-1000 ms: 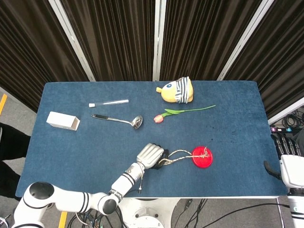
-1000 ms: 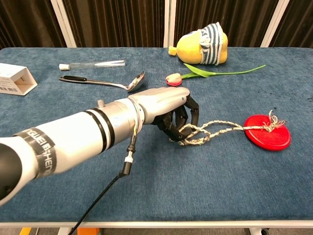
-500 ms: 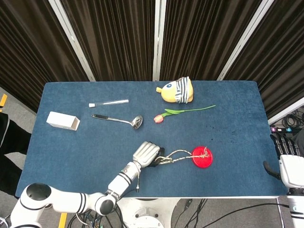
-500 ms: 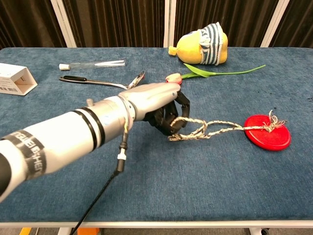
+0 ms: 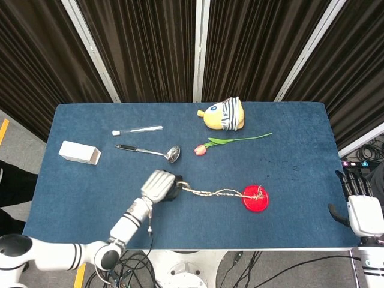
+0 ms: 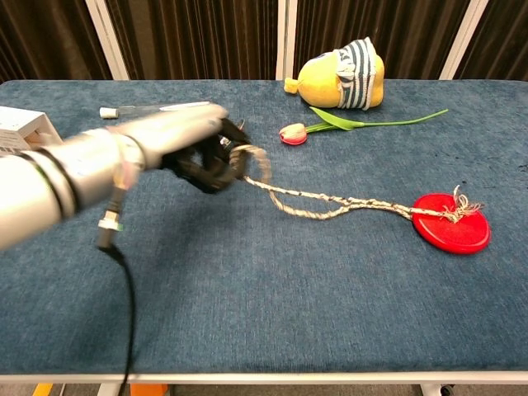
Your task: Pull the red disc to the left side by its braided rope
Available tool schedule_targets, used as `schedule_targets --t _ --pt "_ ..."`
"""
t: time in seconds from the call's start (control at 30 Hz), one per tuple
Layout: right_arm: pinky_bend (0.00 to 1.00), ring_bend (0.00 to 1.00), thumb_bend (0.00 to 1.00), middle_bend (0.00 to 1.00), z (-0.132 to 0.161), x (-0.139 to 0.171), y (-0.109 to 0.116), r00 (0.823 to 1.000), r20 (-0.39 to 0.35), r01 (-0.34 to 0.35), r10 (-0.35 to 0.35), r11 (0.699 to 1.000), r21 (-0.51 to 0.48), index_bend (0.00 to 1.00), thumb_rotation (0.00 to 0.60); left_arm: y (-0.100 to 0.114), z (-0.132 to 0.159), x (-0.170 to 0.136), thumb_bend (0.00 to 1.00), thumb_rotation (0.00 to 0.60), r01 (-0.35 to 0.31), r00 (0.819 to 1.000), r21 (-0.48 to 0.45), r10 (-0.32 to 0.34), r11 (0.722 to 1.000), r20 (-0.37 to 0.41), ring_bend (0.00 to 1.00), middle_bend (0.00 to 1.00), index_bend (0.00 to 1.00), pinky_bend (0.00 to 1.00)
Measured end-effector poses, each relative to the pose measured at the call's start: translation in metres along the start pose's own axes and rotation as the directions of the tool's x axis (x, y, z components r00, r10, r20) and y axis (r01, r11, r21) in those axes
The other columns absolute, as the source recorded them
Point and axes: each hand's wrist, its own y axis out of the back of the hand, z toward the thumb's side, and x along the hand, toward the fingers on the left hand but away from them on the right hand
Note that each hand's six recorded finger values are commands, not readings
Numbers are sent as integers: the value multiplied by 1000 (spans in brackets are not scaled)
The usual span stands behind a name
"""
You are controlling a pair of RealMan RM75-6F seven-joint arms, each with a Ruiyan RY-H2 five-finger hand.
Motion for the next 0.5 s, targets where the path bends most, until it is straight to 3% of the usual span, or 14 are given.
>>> schedule_targets --t 0.5 --pt "0 0 242 0 11 -3 -7 1000 -12 -26 26 1000 7 0 600 50 -81 -50 538 600 -123 984 -65 113 990 -138 546 854 713 459"
